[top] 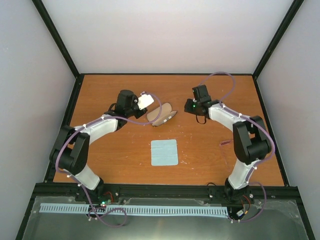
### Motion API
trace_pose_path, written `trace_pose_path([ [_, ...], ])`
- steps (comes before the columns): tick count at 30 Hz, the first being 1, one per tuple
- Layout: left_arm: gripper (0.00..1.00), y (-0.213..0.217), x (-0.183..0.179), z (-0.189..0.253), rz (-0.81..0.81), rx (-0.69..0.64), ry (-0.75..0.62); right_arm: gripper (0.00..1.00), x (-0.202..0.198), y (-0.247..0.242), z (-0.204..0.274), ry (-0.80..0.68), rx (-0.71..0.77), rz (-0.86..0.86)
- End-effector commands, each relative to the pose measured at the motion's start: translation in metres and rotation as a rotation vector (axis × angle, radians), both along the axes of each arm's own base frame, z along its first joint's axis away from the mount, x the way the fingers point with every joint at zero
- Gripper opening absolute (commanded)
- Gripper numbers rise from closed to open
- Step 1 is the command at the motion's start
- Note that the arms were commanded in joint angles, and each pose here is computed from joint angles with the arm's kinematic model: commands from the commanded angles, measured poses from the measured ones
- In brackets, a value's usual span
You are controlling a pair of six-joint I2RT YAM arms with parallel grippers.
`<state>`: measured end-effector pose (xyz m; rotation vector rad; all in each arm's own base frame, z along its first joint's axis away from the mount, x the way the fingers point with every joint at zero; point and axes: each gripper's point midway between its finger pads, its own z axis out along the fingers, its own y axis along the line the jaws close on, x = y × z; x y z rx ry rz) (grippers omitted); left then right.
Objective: Organize the sunglasses
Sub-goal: Place the sunglasses case at the center of the board, then adjust the sunglasses case at the center of the board.
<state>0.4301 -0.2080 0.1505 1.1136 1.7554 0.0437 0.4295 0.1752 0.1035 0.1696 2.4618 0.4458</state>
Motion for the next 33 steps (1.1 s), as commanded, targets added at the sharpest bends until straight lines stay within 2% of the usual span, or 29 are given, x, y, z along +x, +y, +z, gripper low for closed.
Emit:
trace_pose_path([
  [1,0.01,0.006,-0.028,-0.012,-0.010,-0.053,0.172,0.03,0.026,0.002,0.002,0.062,0.066,-0.015],
  [6,0.01,0.013,-0.039,-0.028,0.006,-0.054,0.255,0.03,0.050,0.019,-0.026,0.171,0.044,0.081],
  [11,0.01,0.021,-0.034,-0.031,0.030,-0.053,0.253,0.03,0.057,0.038,-0.049,0.289,0.085,0.128],
  [17,0.01,0.028,-0.025,-0.033,0.051,-0.054,0.248,0.03,0.039,0.046,-0.064,0.368,0.092,0.157],
  [33,0.01,0.033,-0.023,-0.038,0.045,-0.049,0.229,0.03,0.006,0.080,-0.067,0.423,0.113,0.238],
])
